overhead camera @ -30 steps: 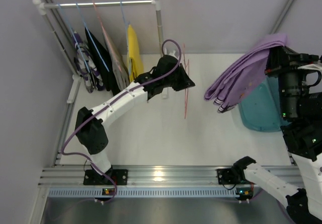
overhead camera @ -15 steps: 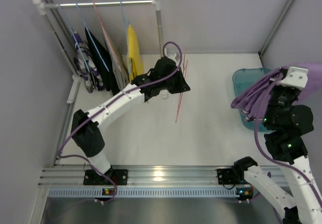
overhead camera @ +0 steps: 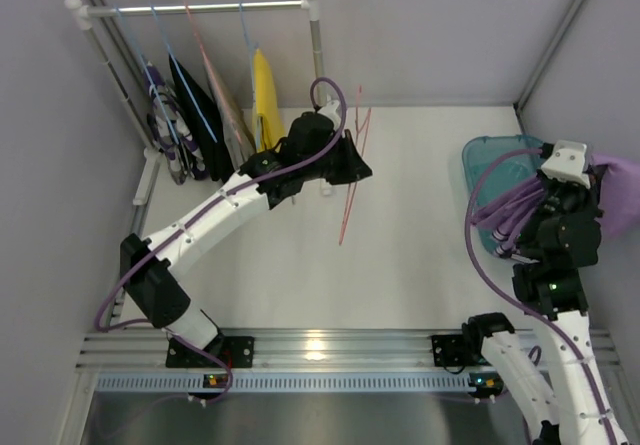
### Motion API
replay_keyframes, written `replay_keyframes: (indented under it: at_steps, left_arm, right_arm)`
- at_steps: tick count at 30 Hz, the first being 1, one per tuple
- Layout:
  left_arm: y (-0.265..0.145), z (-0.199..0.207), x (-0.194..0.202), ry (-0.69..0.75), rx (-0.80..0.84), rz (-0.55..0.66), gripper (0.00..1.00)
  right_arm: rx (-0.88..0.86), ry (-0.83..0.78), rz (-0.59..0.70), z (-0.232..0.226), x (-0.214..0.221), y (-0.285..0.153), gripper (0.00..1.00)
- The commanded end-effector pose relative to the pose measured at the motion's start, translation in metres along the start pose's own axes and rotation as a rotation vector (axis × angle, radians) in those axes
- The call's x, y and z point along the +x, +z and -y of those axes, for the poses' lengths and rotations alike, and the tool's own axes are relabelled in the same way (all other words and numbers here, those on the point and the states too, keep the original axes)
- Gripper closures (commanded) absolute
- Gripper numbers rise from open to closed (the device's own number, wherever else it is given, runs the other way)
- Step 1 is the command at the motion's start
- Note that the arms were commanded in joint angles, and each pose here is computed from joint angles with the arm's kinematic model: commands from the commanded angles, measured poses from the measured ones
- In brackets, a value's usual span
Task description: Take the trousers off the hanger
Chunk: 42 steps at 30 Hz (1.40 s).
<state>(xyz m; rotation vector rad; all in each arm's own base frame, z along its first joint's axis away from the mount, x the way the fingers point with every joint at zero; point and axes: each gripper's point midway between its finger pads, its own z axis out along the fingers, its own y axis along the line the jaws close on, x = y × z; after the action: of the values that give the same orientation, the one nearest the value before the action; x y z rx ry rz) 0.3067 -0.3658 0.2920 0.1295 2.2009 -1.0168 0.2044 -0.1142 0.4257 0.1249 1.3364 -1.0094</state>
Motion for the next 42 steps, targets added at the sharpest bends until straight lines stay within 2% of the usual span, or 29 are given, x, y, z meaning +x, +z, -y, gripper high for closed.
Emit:
replay_keyframes:
  at_steps: [1, 9, 13, 18, 22, 24, 26, 27, 29, 31, 32, 33, 37, 39, 42]
  left_arm:
    - [-0.015, 0.015, -0.011, 0.01, 0.06, 0.036, 1.0]
    - [-0.022, 0.021, -0.012, 0.015, 0.087, 0.045, 1.0]
    - [-0.026, 0.024, -0.013, 0.032, 0.101, 0.043, 1.0]
    - [-0.036, 0.032, -0.013, 0.078, 0.143, 0.042, 1.0]
    - [-0.045, 0.03, -0.013, 0.131, 0.139, 0.057, 1.0]
    - [-0.049, 0.027, -0.013, 0.16, 0.131, 0.062, 1.0]
    - [-0.056, 0.026, -0.012, 0.183, 0.13, 0.066, 1.0]
    - [-0.059, 0.025, -0.013, 0.204, 0.127, 0.067, 1.0]
    - [-0.067, 0.022, -0.012, 0.227, 0.114, 0.074, 1.0]
    - [-0.078, 0.019, -0.015, 0.268, 0.101, 0.101, 1.0]
    - [-0.079, 0.012, -0.013, 0.277, 0.078, 0.104, 1.0]
    - [-0.087, 0.009, -0.012, 0.311, 0.069, 0.107, 1.0]
    - [-0.106, -0.012, 0.001, 0.383, 0.001, 0.071, 1.0]
    - [-0.119, -0.021, 0.01, 0.396, -0.028, 0.05, 1.0]
    - [-0.142, -0.026, 0.006, 0.385, -0.052, 0.099, 1.0]
  right_arm:
    - [0.023, -0.009, 0.041, 0.0, -0.008, 0.016, 1.0]
    - [-0.119, -0.068, 0.035, -0.065, 0.023, 0.069, 1.0]
    - [-0.238, -0.092, -0.049, -0.127, 0.062, 0.104, 1.0]
    - [-0.423, -0.101, -0.146, -0.208, 0.114, 0.124, 1.0]
    - [-0.495, -0.055, -0.196, -0.244, 0.133, 0.134, 1.0]
    - [-0.521, -0.029, -0.2, -0.253, 0.128, 0.144, 1.0]
    - [-0.578, -0.032, -0.278, -0.268, 0.144, 0.141, 0.85]
    - [-0.583, -0.022, -0.285, -0.268, 0.138, 0.146, 0.62]
    - [-0.608, -0.006, -0.331, -0.268, 0.14, 0.138, 0.43]
    - [-0.619, 0.006, -0.316, -0.258, 0.13, 0.13, 0.23]
    - [-0.635, 0.006, -0.32, -0.255, 0.128, 0.124, 0.03]
    - [-0.634, 0.017, -0.297, -0.244, 0.115, 0.119, 0.0]
    - [-0.669, 0.028, -0.3, -0.214, 0.09, 0.094, 0.0]
    - [-0.682, 0.052, -0.262, -0.192, 0.065, 0.079, 0.0]
    - [-0.697, 0.109, -0.179, -0.166, 0.026, 0.062, 0.0]
